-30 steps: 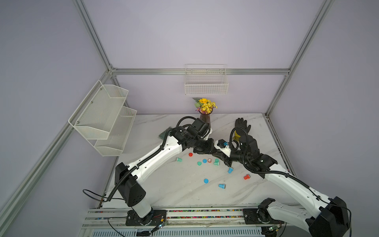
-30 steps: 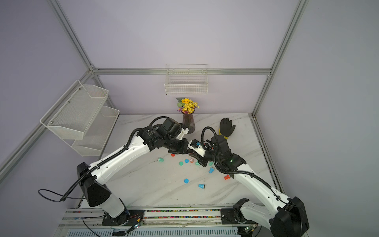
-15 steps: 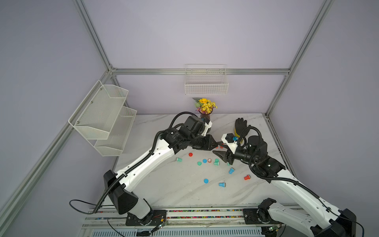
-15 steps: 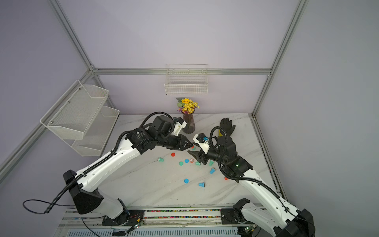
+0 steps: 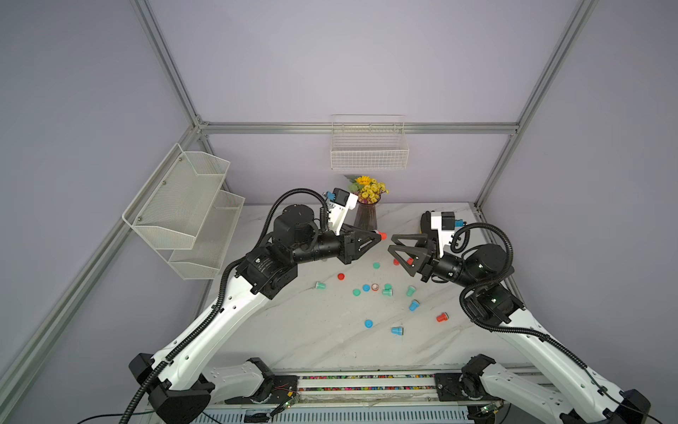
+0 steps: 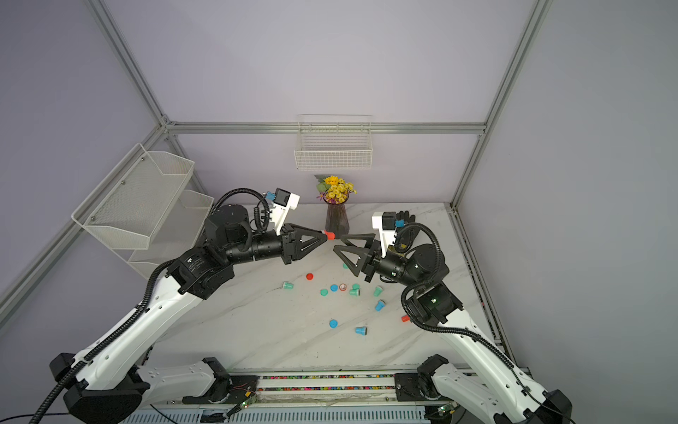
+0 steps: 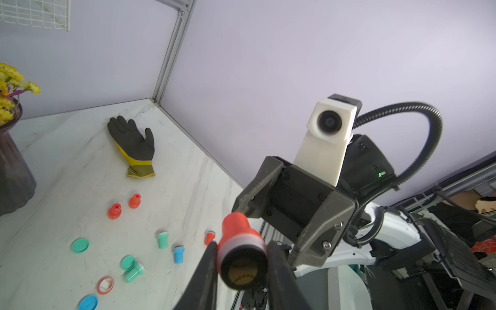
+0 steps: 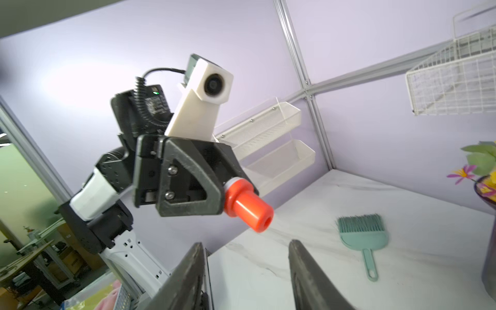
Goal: Close the stamp cap
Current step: Pick up the stamp from the center of the board.
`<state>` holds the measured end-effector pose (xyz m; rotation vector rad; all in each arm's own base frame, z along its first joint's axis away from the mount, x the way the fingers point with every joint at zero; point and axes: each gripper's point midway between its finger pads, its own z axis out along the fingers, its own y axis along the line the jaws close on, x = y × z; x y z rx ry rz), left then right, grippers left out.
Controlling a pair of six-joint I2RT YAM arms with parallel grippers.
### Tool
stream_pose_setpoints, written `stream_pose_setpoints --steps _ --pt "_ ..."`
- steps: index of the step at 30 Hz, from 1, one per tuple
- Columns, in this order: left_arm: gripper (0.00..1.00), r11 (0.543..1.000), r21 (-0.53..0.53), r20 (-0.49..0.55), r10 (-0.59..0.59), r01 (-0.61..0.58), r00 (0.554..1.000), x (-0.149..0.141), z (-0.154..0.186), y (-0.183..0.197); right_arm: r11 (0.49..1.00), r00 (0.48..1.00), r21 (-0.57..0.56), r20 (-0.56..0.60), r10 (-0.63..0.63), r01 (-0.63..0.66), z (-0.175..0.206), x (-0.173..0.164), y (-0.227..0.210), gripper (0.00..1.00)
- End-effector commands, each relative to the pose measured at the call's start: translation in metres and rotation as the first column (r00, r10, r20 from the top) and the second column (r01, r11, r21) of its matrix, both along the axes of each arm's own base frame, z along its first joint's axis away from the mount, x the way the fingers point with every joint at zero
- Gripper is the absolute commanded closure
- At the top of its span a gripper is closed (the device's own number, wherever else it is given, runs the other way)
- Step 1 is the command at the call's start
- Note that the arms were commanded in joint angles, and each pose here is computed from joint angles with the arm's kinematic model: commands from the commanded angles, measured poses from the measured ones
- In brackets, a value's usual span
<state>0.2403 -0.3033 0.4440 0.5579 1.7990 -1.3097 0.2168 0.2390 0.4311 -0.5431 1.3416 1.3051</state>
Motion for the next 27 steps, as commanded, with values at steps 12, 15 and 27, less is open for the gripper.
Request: stream_pose_setpoints --steps 12,15,27 --pt "0.99 0.859 -0.376 -0.203 -0.443 0.348 0.874 -0.044 0.056 -0.021 0.963 0.713 -0.044 0.681 -0.165 0.265 0.073 -0.031 -0.021 0.53" --pt "0.99 0.831 -0.4 -0.187 -0.486 0.386 0.854 -0.051 0.063 -0.02 0.964 0.715 -0.077 0.686 -0.134 0.254 0.074 -0.026 -0.015 0.53" --pt "1.0 0.804 -0.406 -0.156 -0.529 0.434 0.834 -0.063 0.074 -0.016 0.981 0.728 -0.143 0.685 0.004 0.129 0.065 -0.037 0.0 0.58"
